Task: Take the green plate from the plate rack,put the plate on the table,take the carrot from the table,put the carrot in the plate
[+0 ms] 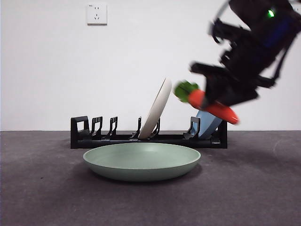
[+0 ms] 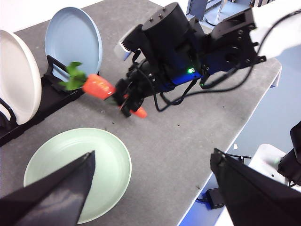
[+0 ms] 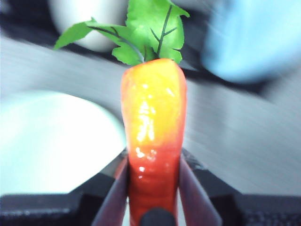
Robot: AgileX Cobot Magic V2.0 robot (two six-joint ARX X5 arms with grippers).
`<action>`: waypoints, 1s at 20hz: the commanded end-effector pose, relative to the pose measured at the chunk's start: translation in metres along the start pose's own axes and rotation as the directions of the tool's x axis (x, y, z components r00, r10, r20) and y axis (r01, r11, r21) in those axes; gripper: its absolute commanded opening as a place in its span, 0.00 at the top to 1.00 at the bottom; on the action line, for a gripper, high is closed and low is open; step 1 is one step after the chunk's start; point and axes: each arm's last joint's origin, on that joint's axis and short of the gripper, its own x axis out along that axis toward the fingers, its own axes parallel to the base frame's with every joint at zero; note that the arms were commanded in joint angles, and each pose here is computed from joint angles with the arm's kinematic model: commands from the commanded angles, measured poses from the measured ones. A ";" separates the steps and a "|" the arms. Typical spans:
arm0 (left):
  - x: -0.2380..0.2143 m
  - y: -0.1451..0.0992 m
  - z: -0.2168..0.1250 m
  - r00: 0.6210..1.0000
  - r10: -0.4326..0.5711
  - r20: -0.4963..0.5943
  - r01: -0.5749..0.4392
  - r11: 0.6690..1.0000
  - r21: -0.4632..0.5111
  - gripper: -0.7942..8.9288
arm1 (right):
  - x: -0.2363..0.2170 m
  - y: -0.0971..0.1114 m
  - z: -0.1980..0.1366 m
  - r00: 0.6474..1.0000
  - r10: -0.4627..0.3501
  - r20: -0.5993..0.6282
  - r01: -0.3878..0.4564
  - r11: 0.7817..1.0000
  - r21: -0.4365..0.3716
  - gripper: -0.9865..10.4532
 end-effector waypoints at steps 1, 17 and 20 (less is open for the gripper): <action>0.001 0.000 -0.001 1.000 -0.001 -0.003 0.001 1.000 -0.001 0.50 | 0.010 0.025 -0.008 0.998 0.065 -0.018 -0.065 0.998 -0.011 0.93; 0.001 0.001 -0.006 0.998 0.011 -0.054 -0.010 1.000 0.010 0.50 | 0.079 0.077 -0.066 0.978 0.167 -0.124 -0.174 0.984 -0.047 0.50; 0.001 0.001 -0.006 0.998 0.011 -0.056 -0.011 1.000 0.011 0.50 | 0.071 0.077 -0.056 0.980 0.176 -0.088 -0.181 0.982 -0.046 0.50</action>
